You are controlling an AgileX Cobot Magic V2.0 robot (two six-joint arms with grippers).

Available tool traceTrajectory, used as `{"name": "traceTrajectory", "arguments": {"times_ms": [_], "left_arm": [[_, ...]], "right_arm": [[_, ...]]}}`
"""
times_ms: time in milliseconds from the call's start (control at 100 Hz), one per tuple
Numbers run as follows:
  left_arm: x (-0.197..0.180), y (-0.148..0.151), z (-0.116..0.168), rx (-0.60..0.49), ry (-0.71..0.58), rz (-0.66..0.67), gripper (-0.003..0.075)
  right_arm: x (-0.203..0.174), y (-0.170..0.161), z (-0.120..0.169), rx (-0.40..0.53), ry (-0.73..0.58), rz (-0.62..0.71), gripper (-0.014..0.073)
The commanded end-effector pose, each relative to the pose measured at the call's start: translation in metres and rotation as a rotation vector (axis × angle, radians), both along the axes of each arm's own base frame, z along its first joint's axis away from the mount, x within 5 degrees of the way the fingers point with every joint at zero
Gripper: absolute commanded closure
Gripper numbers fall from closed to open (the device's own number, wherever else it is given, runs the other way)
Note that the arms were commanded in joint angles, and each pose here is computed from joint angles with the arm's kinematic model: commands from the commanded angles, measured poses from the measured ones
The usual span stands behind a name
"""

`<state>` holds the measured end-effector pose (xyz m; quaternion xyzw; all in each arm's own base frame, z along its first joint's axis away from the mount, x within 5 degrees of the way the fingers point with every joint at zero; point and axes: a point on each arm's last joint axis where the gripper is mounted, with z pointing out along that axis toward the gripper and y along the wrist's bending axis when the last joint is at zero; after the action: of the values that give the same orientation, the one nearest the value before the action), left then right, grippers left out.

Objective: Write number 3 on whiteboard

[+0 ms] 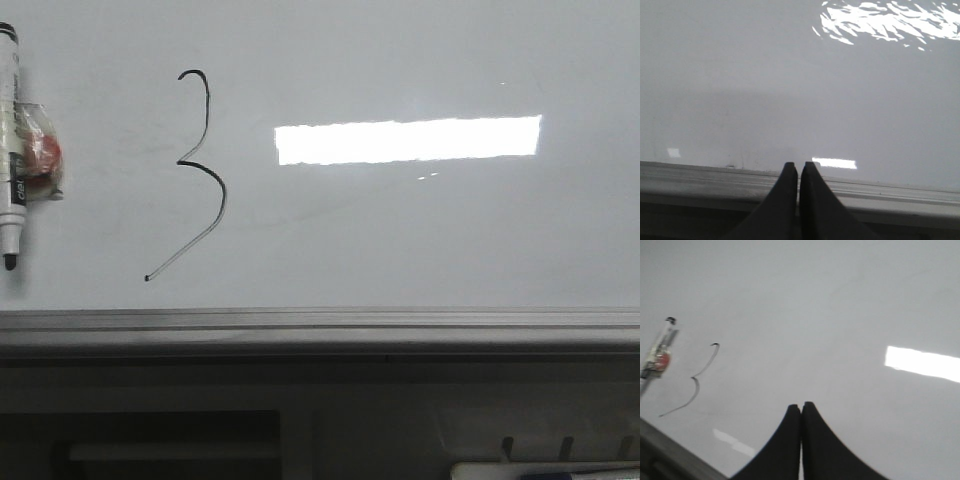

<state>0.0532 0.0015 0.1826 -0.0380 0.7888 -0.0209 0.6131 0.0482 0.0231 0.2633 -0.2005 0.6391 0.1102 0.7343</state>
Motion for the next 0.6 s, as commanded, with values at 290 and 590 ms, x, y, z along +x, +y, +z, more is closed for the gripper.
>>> {"name": "traceTrajectory", "arguments": {"times_ms": [290,590], "left_arm": [[0.0,-0.001,0.003,-0.021,-0.069,-0.011,0.0741],[0.0,-0.001,0.003,-0.021,-0.069,-0.011,0.0741]], "right_arm": [[0.004,-0.025,0.014,0.012,-0.086,-0.488,0.0643],[0.008,-0.031,-0.037,-0.008,0.006,-0.601,0.0643]]}}
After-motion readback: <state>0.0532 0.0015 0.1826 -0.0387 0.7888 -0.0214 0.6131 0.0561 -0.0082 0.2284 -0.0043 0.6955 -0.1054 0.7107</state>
